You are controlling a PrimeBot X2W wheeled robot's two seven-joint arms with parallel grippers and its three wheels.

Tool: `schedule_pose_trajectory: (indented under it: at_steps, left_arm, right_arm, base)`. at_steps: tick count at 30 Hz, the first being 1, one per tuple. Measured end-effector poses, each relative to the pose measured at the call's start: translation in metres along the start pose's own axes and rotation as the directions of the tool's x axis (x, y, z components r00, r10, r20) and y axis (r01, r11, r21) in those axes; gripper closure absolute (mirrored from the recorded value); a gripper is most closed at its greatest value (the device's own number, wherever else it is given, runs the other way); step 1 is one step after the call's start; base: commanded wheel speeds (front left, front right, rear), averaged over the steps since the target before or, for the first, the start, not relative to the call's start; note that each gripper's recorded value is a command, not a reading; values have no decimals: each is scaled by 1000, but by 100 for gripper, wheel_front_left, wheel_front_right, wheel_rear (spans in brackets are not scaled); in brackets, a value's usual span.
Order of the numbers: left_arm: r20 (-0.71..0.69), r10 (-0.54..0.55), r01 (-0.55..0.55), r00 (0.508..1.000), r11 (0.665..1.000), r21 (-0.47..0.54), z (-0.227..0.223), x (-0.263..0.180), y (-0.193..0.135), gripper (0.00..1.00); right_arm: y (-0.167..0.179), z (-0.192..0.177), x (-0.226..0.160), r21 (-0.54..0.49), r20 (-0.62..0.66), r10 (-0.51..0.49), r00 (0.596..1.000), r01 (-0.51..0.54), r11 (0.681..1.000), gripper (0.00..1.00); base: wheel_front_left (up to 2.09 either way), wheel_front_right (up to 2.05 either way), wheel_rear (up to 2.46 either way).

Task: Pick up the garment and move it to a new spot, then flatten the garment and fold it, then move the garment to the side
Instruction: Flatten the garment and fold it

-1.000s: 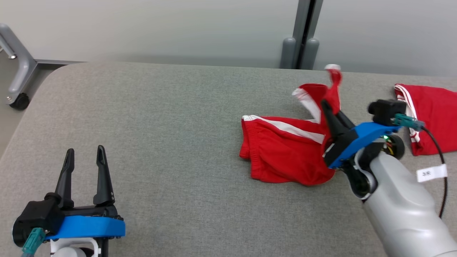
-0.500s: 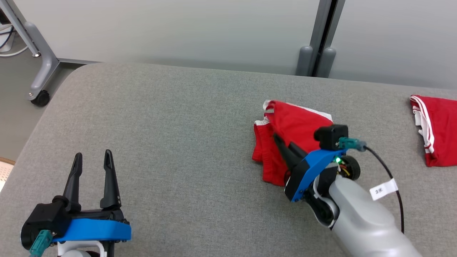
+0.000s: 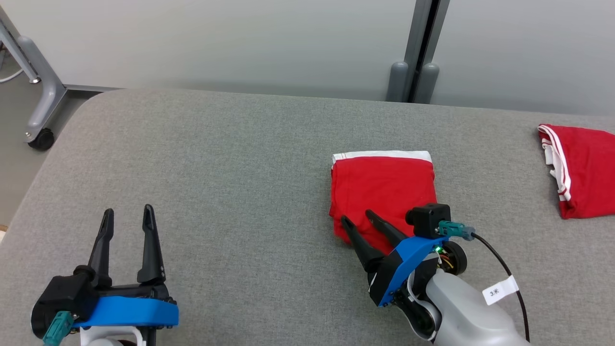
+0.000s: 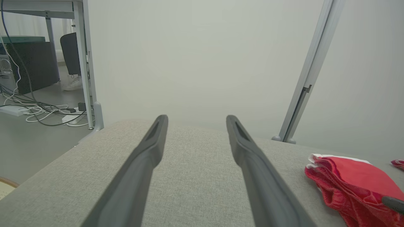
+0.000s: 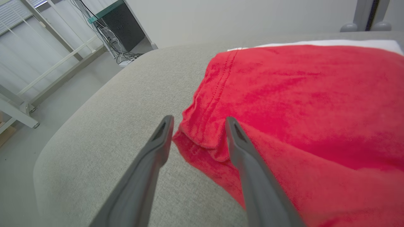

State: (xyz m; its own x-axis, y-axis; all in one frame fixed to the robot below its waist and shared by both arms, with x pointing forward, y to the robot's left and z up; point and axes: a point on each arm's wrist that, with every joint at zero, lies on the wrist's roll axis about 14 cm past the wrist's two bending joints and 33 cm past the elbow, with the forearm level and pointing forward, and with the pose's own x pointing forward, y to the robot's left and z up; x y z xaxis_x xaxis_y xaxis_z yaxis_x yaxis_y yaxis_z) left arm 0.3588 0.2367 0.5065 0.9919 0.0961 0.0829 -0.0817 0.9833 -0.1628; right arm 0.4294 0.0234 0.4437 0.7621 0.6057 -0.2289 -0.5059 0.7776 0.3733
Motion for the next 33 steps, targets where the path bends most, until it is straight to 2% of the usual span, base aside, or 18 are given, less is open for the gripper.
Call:
schedule_pose_trajectory:
  at_steps: [6,11,16,22,26,33]
  left_arm:
    - [4,-23,23,1000,1000,2,1,3,-7,0]
    - [-1,-50,50,999,999,2,-1,5,-15,0]
    - [-2,-89,89,996,996,12,-2,9,-26,0]
    - [-15,-131,132,991,990,44,-6,13,-37,0]
    - [-24,-153,154,988,986,59,-8,15,-45,0]
    - [-42,-164,167,986,982,86,-13,13,-48,0]
  right_arm:
    - [0,13,-5,-4,66,-4,998,4,1000,0]
    - [-30,47,-20,-29,172,-70,983,77,997,0]
    - [-67,75,-53,-54,281,-170,945,192,980,0]
    - [-94,94,-98,-65,387,-267,883,315,947,0]
    - [-104,97,-124,-57,432,-321,843,381,923,0]
    - [-109,91,-156,-69,467,-375,801,455,888,0]
  base:
    - [0,0,0]
    - [0,0,0]
    - [0,0,0]
    - [0,0,0]
    - [0,0,0]
    - [0,0,0]
